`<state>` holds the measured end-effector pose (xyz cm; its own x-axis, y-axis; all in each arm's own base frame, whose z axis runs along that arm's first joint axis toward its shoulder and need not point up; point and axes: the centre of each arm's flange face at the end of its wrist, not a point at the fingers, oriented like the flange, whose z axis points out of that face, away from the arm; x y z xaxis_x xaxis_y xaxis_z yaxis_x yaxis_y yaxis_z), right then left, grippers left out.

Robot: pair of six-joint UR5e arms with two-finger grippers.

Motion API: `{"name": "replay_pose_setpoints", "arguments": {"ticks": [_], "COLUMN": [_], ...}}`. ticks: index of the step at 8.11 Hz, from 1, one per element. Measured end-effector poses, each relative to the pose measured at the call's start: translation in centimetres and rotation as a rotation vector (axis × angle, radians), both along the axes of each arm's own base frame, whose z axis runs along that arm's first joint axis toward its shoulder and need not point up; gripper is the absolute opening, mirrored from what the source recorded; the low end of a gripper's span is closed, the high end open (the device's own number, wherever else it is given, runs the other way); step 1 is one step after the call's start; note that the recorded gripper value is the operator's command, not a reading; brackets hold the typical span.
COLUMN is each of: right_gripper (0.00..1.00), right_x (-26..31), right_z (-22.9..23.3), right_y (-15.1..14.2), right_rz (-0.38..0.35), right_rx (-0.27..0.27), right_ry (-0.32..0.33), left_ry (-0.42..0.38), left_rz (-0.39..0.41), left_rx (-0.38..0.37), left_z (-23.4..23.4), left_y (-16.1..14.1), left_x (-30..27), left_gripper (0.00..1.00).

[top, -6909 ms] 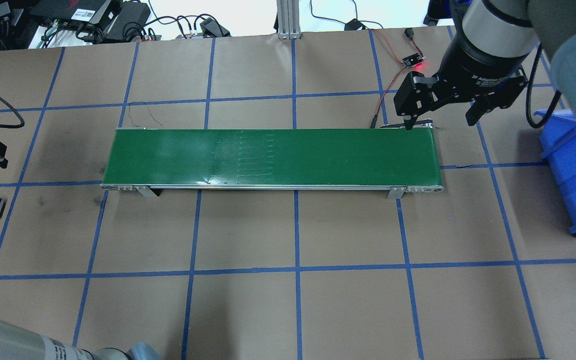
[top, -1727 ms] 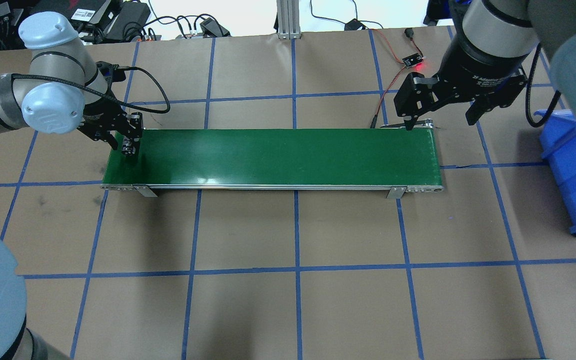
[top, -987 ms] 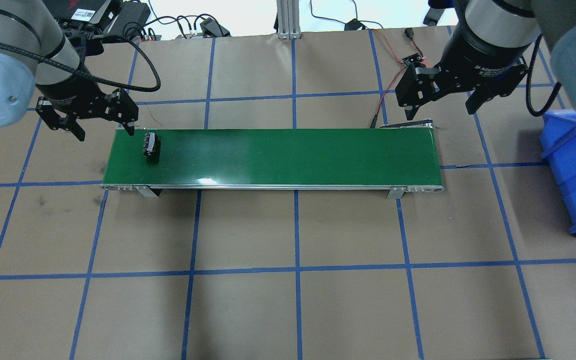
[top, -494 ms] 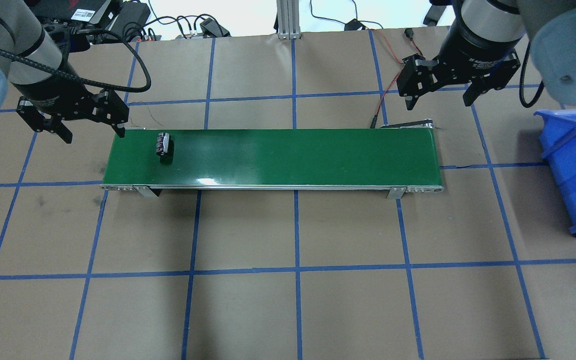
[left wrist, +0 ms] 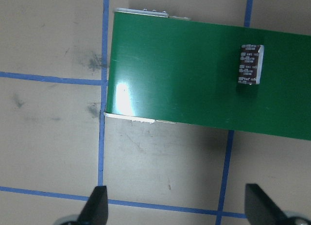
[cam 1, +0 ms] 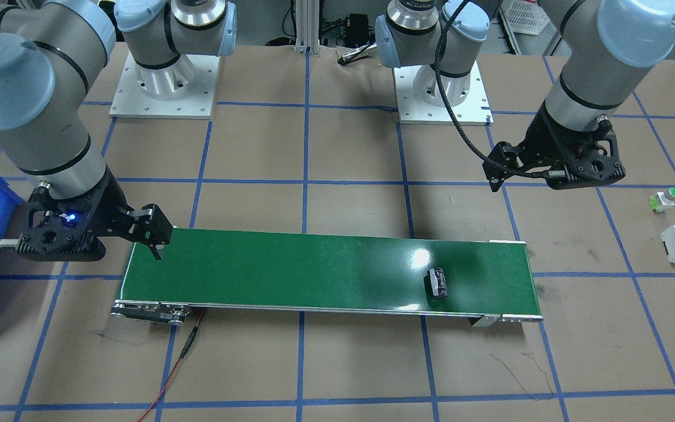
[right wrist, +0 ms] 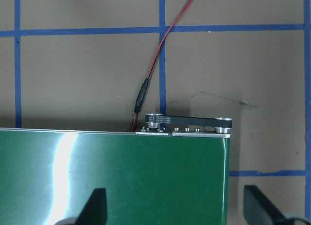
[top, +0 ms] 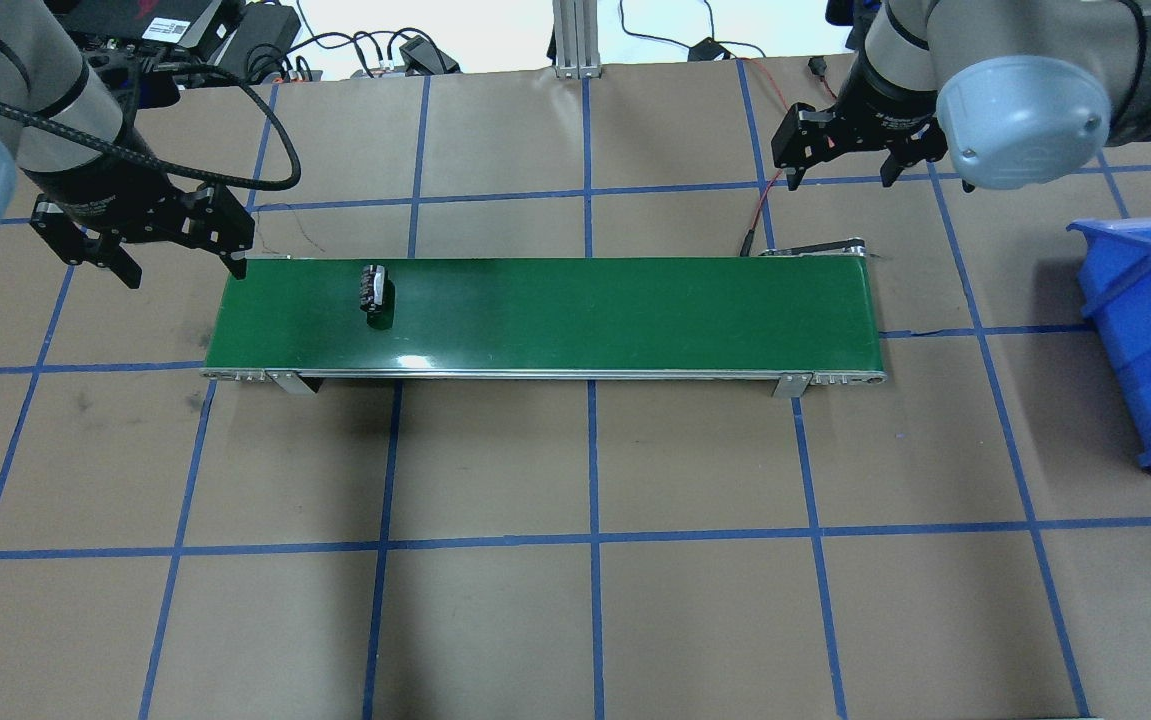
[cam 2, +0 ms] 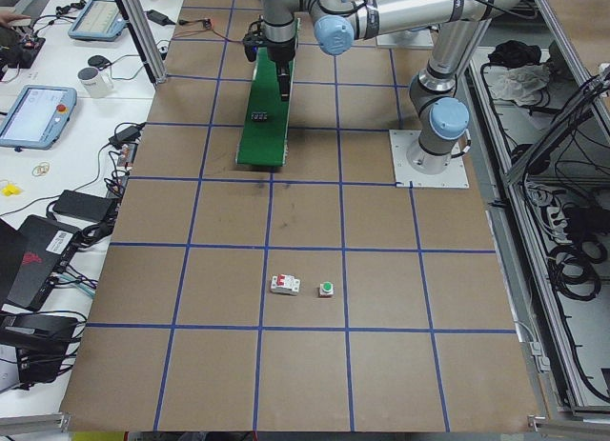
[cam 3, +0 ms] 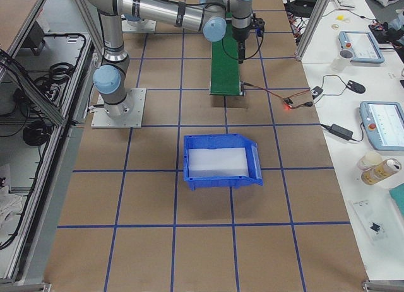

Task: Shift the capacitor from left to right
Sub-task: 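Hold the left gripper still while the belt carries the capacitor toward the right gripper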

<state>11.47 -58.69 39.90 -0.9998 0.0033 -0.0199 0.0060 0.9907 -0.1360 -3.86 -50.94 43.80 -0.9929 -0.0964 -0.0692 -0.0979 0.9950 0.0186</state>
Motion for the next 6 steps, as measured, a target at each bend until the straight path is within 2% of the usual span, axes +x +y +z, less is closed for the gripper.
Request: {"name": "replay_pose_setpoints", "arguments": {"ticks": [1,3,4,6], "right_gripper": [1.00,1.00,1.00,1.00], "right_x": [-0.1,-0.2,-0.5,-0.8], "right_z": [-1.2,-3.2,-4.7,-7.0], "right_y": [-0.7,-1.2,-1.1,-0.3], "right_rz": [-0.003,-0.004,-0.007,-0.011], "right_rx": [0.002,0.014,0.026,0.054], "right_ry": [-0.030,-0.177,-0.217,-0.234], "left_ry": [0.000,0.000,0.000,-0.001], "left_rz": [-0.005,-0.009,-0.009,-0.009], "left_rx": [0.001,0.003,0.004,0.005], "left_z": [-0.1,-0.1,-0.2,-0.2], "left_y": [0.0,-0.1,-0.1,-0.1], "left_x": [0.0,0.1,0.1,0.1], "left_gripper": [1.00,1.00,1.00,1.00]}}
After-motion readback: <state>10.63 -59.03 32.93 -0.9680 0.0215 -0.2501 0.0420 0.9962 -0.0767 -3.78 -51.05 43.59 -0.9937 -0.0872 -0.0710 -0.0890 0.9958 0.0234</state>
